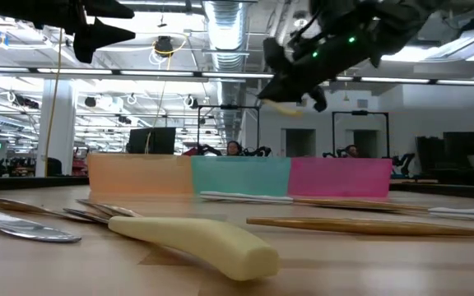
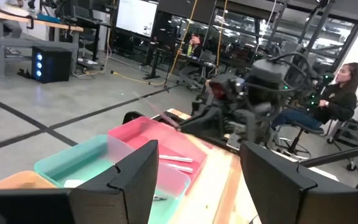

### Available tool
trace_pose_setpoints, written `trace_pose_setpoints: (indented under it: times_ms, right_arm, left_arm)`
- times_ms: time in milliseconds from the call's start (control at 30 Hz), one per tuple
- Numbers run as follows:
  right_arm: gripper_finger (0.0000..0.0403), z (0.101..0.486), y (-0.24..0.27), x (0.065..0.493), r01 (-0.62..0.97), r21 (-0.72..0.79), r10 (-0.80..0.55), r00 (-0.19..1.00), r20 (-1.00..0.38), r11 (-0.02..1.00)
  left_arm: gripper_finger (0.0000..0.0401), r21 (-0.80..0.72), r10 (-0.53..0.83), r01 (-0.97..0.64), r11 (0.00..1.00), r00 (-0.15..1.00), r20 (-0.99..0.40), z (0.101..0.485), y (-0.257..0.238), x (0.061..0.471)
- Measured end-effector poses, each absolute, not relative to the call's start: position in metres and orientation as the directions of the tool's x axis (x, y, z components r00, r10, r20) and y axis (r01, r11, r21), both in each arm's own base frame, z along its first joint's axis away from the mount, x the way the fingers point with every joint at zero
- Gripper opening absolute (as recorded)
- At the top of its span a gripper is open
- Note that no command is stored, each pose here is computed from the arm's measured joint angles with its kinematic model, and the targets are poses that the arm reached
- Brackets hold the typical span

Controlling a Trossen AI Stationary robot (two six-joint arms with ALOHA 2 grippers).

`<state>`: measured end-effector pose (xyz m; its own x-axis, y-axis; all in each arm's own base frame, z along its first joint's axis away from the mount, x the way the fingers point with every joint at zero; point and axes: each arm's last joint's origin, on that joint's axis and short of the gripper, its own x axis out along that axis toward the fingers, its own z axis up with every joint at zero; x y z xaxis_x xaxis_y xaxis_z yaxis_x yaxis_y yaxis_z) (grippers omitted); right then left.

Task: Sort silverware by color (type)
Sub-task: Put the yellow table knife into the blue bin

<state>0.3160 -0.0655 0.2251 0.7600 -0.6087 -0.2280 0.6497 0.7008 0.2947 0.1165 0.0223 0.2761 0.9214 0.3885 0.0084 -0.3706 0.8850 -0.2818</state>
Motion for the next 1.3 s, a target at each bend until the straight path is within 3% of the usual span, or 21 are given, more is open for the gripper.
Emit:
trace_pose_setpoints:
  times_ms: [200,467,633,967,1300]
  right_arm:
    - [0.0039,0.216,-0.088,0.348,0.658,0.278,-0.592,0.752,-0.289,0.7]
    - [0.0041,0.199,-0.112,0.382,0.743,0.16,-0.607,0.634,-0.479,0.65]
    - [0.0044,0.191,-0.127,0.397,0.772,0.126,-0.616,0.584,-0.529,0.623]
    - [0.0046,0.163,-0.144,0.397,0.83,0.111,-0.614,0.487,-0.622,0.546]
    - [0.0055,0.158,-0.15,0.392,0.842,0.086,-0.606,0.45,-0.656,0.532]
  left_arm:
    - [0.0208,-0.282,0.389,-0.371,0.885,0.921,0.007,0.276,0.022,0.116]
    - [0.0208,-0.296,0.389,-0.37,0.881,0.921,0.005,0.276,0.022,0.116]
    - [0.0208,-0.302,0.389,-0.369,0.879,0.921,0.006,0.276,0.022,0.116]
    - [0.0208,-0.307,0.388,-0.37,0.877,0.922,0.0,0.275,0.022,0.116]
    - [0.0208,-0.307,0.388,-0.369,0.877,0.922,0.001,0.275,0.022,0.116]
